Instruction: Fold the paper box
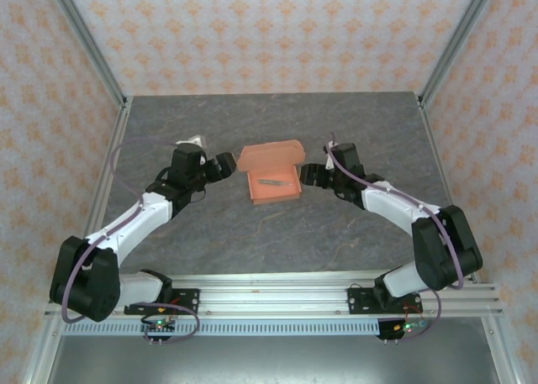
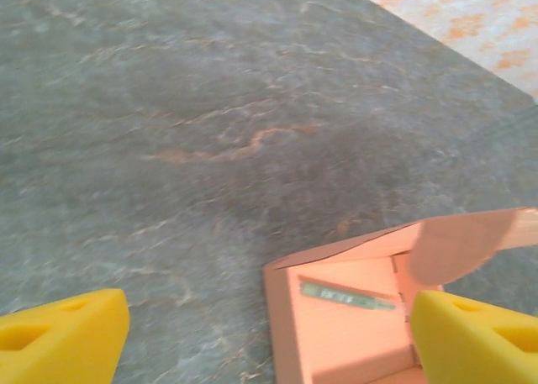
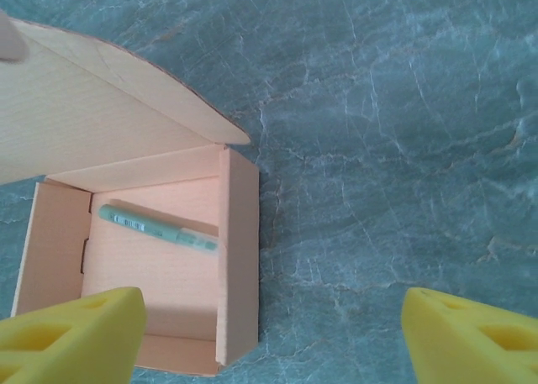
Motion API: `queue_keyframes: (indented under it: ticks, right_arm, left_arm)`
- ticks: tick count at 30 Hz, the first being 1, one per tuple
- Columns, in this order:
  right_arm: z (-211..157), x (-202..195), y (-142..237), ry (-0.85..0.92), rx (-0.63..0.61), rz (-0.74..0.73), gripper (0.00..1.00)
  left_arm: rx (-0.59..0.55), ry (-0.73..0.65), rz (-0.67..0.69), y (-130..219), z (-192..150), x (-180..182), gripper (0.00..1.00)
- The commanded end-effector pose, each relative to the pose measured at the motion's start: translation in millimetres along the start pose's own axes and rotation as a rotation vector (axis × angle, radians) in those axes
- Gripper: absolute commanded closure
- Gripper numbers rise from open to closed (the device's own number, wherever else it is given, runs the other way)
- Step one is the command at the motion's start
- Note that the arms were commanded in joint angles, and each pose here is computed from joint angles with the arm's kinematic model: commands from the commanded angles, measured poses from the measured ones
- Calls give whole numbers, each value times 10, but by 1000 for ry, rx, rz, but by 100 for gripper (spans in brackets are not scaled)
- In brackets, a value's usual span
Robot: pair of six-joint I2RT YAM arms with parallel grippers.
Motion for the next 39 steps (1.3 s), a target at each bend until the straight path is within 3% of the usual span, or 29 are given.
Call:
queue_keyframes:
  ticks: [1, 4, 8, 14, 22, 39]
  right_arm:
    - [329, 60, 60, 168, -89, -5, 23]
    - [383, 113, 2, 289, -152, 74, 23]
    - [459, 177, -162, 420, -111, 130, 24]
    - [614, 177, -359, 519, -76, 123, 27]
    - [708, 232, -495, 588, -13, 170, 39]
    - [692, 237, -541, 608, 34, 160, 75]
  left_arm:
    - [23, -144, -45, -42, -65, -63, 13]
    - [-42, -250, -147, -59, -80, -172, 13]
    - [-85, -405, -177, -95, -50, -279, 13]
    - [-52, -563, -138, -262, -16, -310, 12]
    - [17, -635, -137, -410, 33, -415, 13]
    - [126, -660, -118, -628, -97, -389, 51]
Point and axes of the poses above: each hand's point on the last joint's axis, 136 mm out from that joint toward the fingers, its own y axis back along the fingers, its own x axis along the line the jaws close on, z = x × y, the point moved 6 cm from there along y, back along the fingers, and after that the axes turned 8 degrees about y, right-handed, at the moved point
